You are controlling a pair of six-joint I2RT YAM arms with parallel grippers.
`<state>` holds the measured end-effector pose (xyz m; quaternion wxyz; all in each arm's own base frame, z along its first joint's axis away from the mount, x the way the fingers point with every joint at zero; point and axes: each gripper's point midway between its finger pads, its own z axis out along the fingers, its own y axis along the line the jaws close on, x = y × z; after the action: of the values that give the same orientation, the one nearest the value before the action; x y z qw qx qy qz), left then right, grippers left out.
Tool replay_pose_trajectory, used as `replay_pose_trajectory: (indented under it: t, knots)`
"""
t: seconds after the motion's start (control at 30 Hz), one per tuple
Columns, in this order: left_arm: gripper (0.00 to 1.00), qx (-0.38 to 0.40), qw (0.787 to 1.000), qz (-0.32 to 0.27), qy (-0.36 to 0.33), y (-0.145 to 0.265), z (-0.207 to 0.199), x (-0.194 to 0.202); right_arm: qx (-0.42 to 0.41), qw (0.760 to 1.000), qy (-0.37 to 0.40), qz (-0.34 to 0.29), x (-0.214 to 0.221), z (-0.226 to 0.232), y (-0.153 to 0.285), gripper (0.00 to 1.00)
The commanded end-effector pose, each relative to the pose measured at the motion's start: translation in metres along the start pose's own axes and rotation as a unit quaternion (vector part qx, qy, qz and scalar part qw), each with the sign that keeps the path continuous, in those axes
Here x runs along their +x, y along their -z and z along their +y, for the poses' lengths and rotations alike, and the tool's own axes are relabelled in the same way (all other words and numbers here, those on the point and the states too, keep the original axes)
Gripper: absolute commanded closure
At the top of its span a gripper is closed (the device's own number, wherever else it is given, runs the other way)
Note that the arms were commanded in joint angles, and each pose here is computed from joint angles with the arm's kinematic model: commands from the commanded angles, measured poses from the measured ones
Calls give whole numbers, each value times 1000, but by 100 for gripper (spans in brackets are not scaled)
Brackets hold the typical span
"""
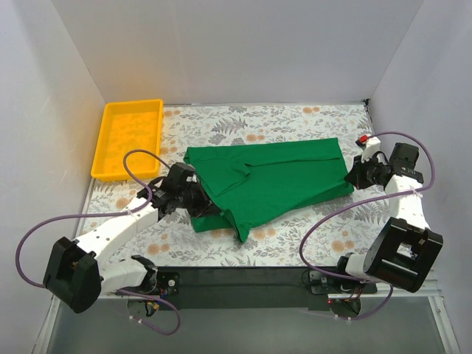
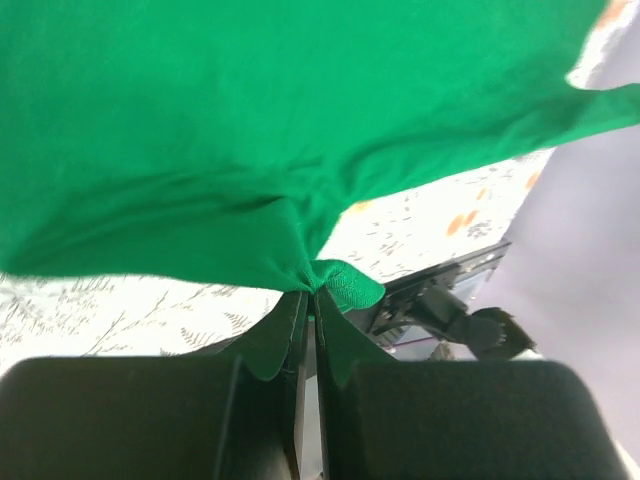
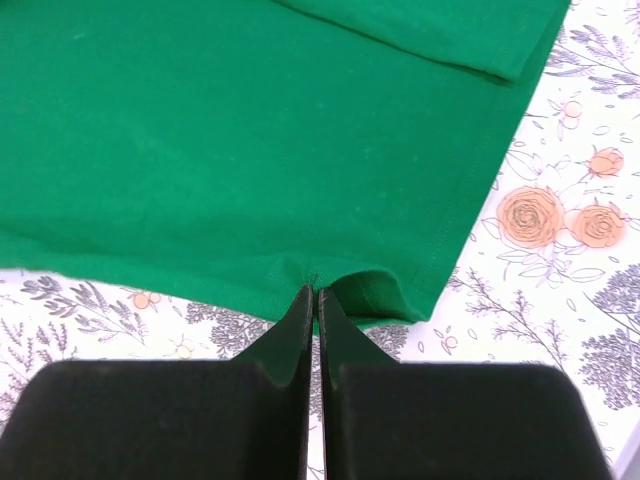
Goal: Fold and stack the t-shirts
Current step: Fold the tshirt
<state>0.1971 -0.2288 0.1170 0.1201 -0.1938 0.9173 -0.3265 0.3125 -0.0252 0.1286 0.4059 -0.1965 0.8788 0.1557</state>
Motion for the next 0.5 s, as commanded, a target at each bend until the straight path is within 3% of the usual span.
replay_pose_trajectory:
  t: [0.0,0.23,0.47]
  knots:
    - [100,56,998,-21,-22,11,-30,-24,-16,1000,3,-14,-11,4,2,99]
    - [100,117,991,-64,21,23,-41,-62,-23,1000,-14,3,2,3,-5,99]
    - [100,126,988,-64,64,9,-36,-92,-34,999,-26,8,4,-1,-13,99]
